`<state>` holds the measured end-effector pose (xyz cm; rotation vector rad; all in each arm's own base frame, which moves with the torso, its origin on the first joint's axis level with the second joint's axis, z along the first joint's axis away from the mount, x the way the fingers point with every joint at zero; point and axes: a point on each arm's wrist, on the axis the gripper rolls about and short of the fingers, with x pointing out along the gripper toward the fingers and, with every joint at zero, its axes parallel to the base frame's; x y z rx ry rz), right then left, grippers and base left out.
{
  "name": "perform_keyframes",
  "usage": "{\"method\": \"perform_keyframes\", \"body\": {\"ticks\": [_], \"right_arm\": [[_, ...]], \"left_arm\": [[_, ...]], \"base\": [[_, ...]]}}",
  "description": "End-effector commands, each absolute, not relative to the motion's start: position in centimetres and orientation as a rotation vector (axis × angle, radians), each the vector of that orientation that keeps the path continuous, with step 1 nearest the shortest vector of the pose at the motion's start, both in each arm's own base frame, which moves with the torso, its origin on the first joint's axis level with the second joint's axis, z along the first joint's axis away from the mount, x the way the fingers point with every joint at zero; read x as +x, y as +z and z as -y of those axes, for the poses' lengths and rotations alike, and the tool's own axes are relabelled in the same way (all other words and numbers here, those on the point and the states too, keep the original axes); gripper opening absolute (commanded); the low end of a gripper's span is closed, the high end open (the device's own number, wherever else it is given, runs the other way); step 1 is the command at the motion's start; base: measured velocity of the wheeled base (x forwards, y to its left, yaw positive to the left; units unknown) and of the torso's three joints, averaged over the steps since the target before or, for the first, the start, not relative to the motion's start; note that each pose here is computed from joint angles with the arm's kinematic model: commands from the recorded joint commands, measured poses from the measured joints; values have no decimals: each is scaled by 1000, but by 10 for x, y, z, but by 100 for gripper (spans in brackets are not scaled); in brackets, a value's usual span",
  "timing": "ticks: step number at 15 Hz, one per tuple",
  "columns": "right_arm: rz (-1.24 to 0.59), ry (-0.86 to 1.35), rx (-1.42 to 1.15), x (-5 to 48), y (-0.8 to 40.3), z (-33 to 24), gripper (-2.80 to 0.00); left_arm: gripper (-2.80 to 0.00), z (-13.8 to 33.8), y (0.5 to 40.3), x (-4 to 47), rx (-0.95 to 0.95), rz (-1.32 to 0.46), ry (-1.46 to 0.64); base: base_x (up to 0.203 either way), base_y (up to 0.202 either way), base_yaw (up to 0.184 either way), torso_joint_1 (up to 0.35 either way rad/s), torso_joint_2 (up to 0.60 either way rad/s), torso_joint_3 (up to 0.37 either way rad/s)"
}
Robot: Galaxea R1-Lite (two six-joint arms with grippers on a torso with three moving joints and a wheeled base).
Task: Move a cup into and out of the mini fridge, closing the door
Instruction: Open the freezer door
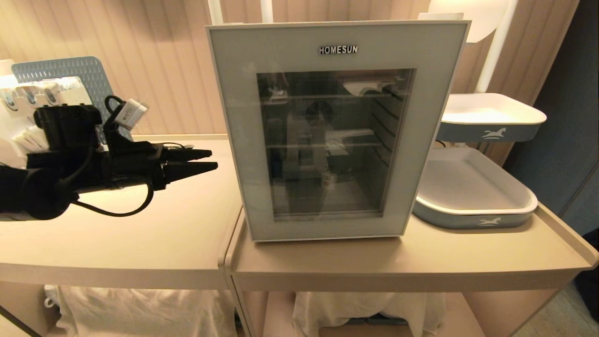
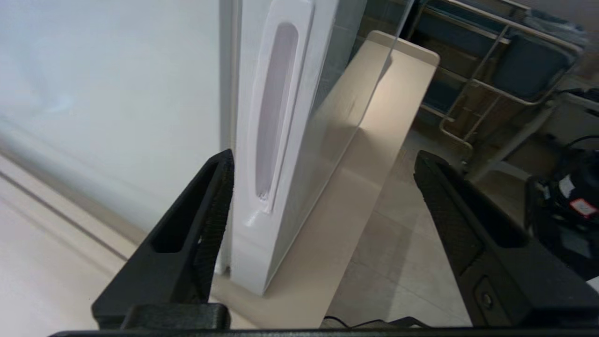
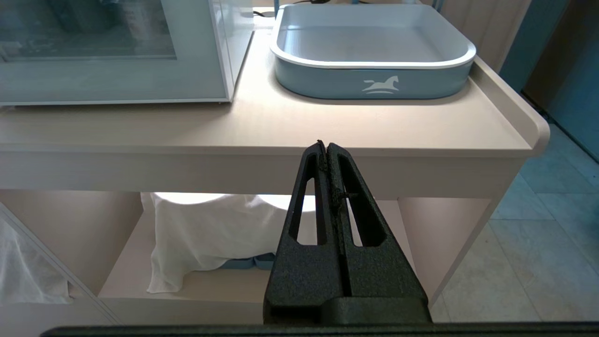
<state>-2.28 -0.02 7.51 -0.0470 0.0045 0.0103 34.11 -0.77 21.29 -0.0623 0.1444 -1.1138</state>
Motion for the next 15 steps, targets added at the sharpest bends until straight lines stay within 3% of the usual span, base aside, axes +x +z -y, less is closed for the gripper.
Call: {"method": "perform_keyframes", "body": {"ticks": [1, 7, 15], "right_arm": [[-4, 11, -48, -23, 75, 0, -280], [-4, 11, -48, -23, 75, 0, -280], [-1, 12, -48, -23, 75, 0, -280]], "left_arm": [[0, 18, 198, 354, -82, -177, -1150], [0, 39, 193, 357, -103, -202, -1230], [0, 53, 218, 325, -111, -176, -1345]], "base": [[0, 0, 0, 0, 0, 0], [0, 0, 0, 0, 0, 0], [0, 0, 0, 0, 0, 0]]}}
